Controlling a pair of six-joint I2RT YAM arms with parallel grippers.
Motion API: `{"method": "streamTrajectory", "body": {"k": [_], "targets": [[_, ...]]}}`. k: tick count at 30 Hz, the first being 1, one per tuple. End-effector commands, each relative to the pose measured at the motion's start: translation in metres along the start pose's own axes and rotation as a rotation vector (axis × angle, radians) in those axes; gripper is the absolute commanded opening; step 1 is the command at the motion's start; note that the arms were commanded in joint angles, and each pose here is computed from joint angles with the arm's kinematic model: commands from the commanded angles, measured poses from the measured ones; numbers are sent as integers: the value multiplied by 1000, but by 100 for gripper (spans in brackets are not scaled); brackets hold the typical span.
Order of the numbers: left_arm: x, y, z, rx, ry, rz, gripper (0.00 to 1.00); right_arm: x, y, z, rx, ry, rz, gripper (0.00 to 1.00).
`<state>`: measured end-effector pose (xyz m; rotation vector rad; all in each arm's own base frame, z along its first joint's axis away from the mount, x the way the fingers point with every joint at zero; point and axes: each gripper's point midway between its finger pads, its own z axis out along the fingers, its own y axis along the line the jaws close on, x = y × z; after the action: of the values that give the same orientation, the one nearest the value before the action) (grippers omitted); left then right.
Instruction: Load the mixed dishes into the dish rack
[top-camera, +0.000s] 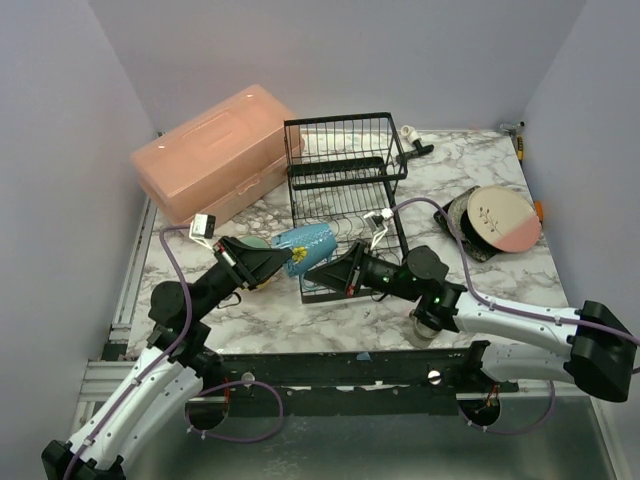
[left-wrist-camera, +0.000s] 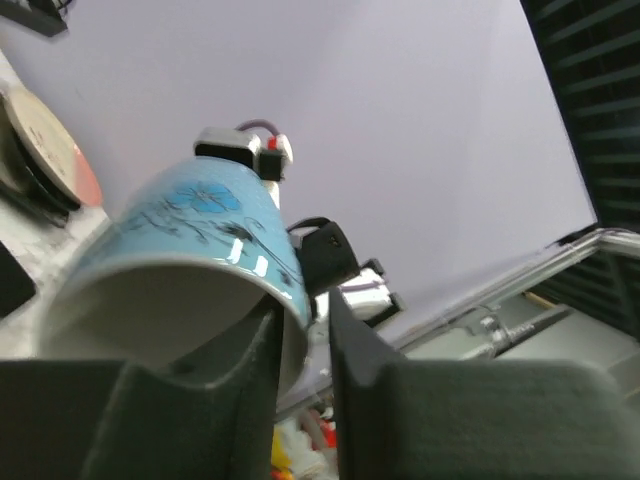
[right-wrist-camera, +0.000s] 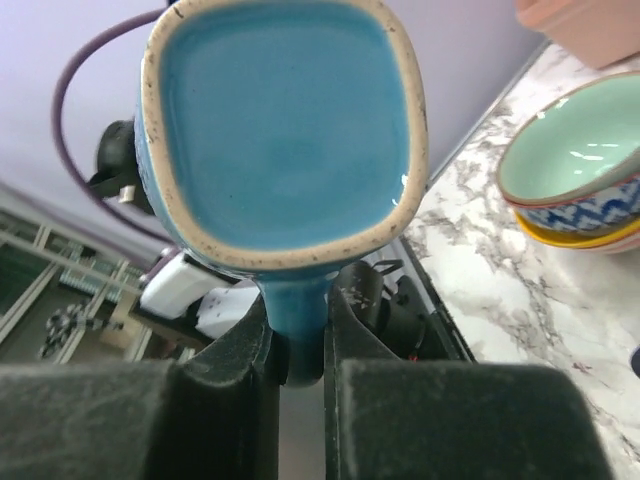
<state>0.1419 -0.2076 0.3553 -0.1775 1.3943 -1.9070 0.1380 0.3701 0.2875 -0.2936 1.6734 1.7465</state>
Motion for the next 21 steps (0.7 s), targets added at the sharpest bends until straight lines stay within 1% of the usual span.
{"method": "streamTrajectory", "body": {"k": [1,2,4,5,7,8,10,11,14,16,19,21], "targets": [[13,9,0,-77,95,58,48,-20,-20,1,139,-110,20,1],[15,19,-2,-124,104,73,60,-22,-31,-3,192,-130,18,1],[15,35,-8,-208,106,120,72,-27,-54,-14,322,-169,8,1],[14,40,-11,-241,106,145,81,-27,-68,-21,404,-171,-11,1],[9,54,-21,-352,101,207,95,-31,-93,-38,558,-179,-78,1],[7,60,-27,-409,103,254,99,-35,-104,-47,639,-187,-115,1],[-3,67,-39,-517,100,358,99,-38,-130,-68,808,-178,-192,0],[-10,71,-45,-568,98,422,99,-38,-142,-79,891,-153,-238,1],[-26,67,-59,-670,107,564,99,-46,-171,-108,1105,-125,-344,1],[-34,65,-65,-699,112,647,99,-48,-184,-114,1168,-92,-411,0],[-41,64,-71,-729,111,723,99,-60,-202,-120,1273,-80,-499,1],[-46,67,-75,-752,108,765,99,-69,-215,-117,1310,-68,-538,1]]}}
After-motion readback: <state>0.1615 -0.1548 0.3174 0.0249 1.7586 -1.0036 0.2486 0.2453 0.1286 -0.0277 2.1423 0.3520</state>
